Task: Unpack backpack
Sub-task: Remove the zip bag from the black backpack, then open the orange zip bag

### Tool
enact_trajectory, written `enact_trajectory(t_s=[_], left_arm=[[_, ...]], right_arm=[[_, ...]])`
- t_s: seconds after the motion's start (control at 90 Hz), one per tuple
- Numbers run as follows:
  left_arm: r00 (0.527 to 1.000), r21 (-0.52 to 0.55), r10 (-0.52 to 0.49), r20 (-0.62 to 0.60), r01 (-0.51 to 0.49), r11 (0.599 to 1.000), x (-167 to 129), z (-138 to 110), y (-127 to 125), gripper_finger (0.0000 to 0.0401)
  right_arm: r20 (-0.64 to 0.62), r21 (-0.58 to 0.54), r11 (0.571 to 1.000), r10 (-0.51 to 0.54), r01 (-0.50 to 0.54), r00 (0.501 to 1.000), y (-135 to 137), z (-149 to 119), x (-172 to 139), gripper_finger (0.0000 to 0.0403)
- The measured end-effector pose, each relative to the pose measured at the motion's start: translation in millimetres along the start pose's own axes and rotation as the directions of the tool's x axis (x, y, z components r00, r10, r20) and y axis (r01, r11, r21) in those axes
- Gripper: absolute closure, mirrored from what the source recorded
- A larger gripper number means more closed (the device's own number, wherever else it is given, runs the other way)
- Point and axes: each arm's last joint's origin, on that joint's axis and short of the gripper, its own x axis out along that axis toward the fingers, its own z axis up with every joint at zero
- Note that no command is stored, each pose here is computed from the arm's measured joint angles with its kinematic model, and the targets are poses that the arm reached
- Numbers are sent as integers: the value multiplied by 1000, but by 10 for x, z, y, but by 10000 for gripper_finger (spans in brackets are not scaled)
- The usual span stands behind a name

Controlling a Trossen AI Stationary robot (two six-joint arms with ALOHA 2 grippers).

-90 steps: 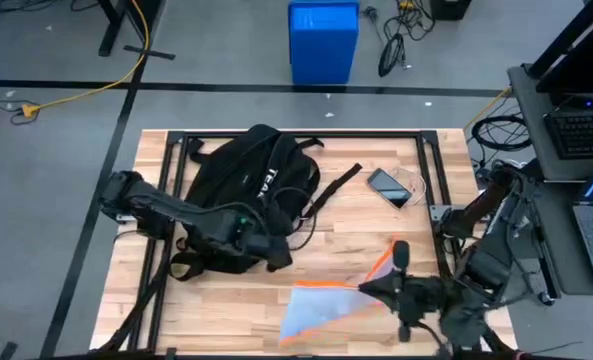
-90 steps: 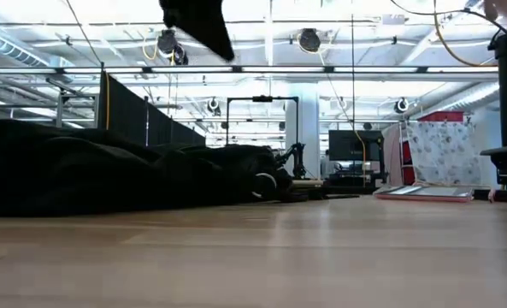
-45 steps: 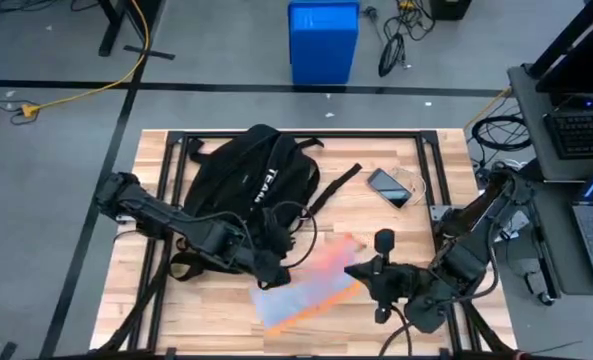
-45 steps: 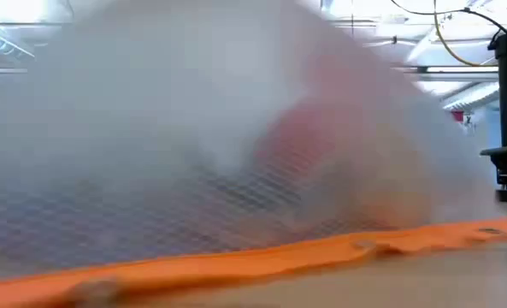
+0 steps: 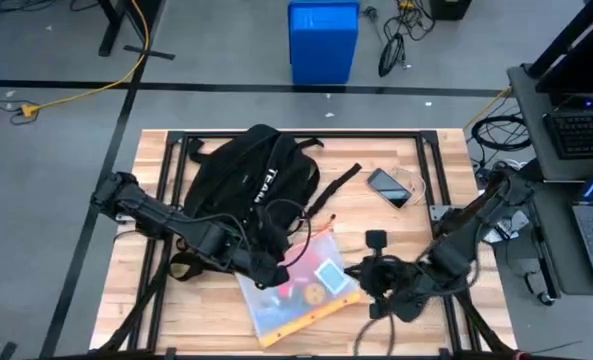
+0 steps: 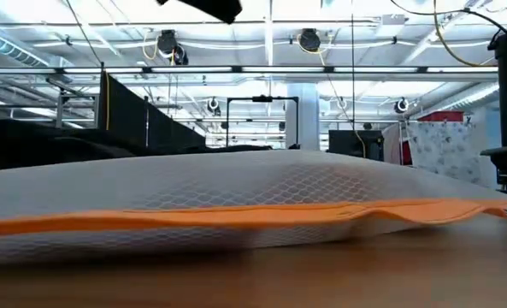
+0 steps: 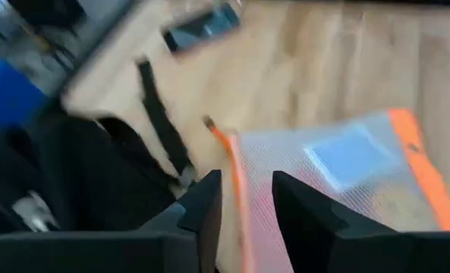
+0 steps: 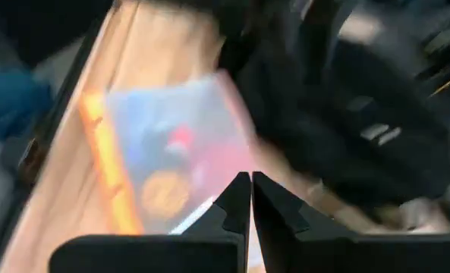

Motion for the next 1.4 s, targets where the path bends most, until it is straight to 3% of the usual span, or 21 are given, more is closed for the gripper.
enact_trajectory(t_s=[0.111, 0.233, 0.367, 0.544, 0.722, 1.033, 1.4], left_arm=[[995, -39, -36, -95, 33, 999, 6, -193, -57, 294], [986, -134, -3, -166, -19, 991, 4, -464, -113, 294], [973, -246, 35, -228, -93, 965, 15, -817, -171, 294], [955, -277, 88, -284, -169, 946, 26, -1152, -161, 294], [951, -335, 91, -297, -193, 922, 28, -1276, -169, 294], [935, -329, 7, -355, -132, 935, 36, -1413, -302, 287], [909, -271, 97, -406, -222, 937, 234, -1516, -296, 179]], right_arm=[[-125, -11, 998, 61, -63, 990, -35, -251, 297, 394], [-163, 7, 1000, 10, -9, 987, -214, -417, 608, 372], [-176, 82, 997, 22, -8, 984, -448, -416, 806, 343], [-157, 124, 991, 72, -53, 985, -576, -362, 886, 314], [-148, 111, 992, 79, -63, 986, -564, -353, 883, 300], [-140, 106, 991, 91, -77, 986, -515, -353, 863, 290], [-125, 96, 992, 95, -83, 988, -512, -338, 864, 290]])
